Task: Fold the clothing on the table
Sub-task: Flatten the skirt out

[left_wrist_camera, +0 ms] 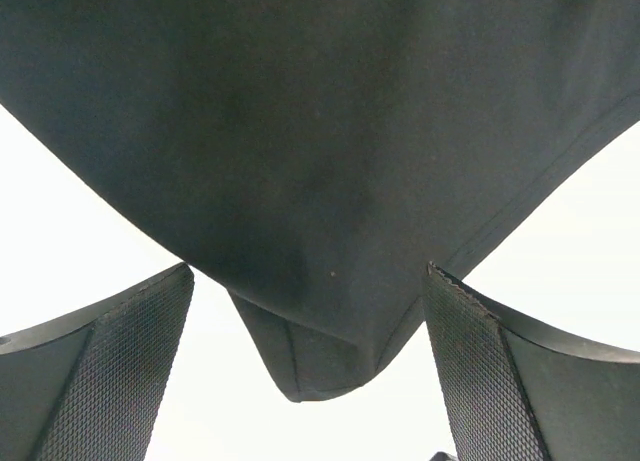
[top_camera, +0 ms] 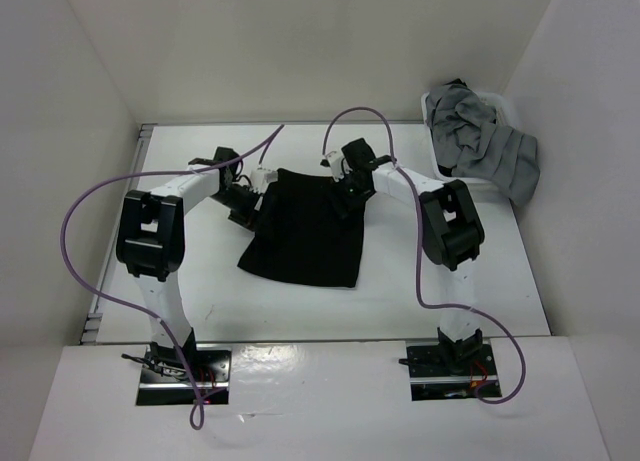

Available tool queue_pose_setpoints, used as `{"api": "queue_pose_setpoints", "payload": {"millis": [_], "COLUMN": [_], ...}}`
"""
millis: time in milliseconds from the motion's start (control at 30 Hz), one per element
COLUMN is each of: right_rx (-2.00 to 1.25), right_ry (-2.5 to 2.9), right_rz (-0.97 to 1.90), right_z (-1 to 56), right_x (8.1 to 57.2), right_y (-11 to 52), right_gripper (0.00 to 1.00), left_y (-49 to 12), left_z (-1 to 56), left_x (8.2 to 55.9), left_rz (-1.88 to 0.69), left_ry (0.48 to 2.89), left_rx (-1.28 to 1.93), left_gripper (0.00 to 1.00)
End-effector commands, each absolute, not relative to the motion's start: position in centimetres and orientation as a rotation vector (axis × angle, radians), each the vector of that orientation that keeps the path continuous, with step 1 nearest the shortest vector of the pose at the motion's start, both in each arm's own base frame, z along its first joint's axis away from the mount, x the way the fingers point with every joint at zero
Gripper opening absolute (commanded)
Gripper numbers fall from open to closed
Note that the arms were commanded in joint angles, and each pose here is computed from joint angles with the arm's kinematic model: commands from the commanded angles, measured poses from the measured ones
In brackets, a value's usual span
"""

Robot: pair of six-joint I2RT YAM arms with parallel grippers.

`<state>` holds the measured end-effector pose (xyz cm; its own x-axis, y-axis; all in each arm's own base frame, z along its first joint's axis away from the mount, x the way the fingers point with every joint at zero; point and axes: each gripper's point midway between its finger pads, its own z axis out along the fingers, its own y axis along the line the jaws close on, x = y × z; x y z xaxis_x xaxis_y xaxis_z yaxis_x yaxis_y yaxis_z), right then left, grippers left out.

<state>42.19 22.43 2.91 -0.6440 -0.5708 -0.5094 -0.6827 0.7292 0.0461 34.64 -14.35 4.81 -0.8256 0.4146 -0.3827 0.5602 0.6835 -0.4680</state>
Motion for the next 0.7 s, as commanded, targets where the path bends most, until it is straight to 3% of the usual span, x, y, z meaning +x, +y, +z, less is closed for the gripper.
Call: {"api": "queue_pose_setpoints", "payload": {"millis": [0, 467, 667], "right_rx": [-0.962, -0.802, -0.791], "right_ry": [2.411, 2.388, 2.399], "right_rz": [0.286, 0.150, 0.195], "right_z": [3.2, 2.9, 3.3], "right_x": [44.0, 50.6, 50.6], "right_y": [22.9, 20.2, 20.8], "right_gripper": [0.83, 0.83, 0.83], "left_y": [-14.4, -14.7, -15.0], "left_z": [6.2, 5.9, 6.3], "left_x": [33.7, 30.5, 30.0], "left_rz": [-0.897, -1.043, -1.093], "left_ry": [2.634, 2.721, 2.705], "left_rx": [0.799, 0.818, 0.830], "left_gripper": [1.00, 1.00, 1.00]}}
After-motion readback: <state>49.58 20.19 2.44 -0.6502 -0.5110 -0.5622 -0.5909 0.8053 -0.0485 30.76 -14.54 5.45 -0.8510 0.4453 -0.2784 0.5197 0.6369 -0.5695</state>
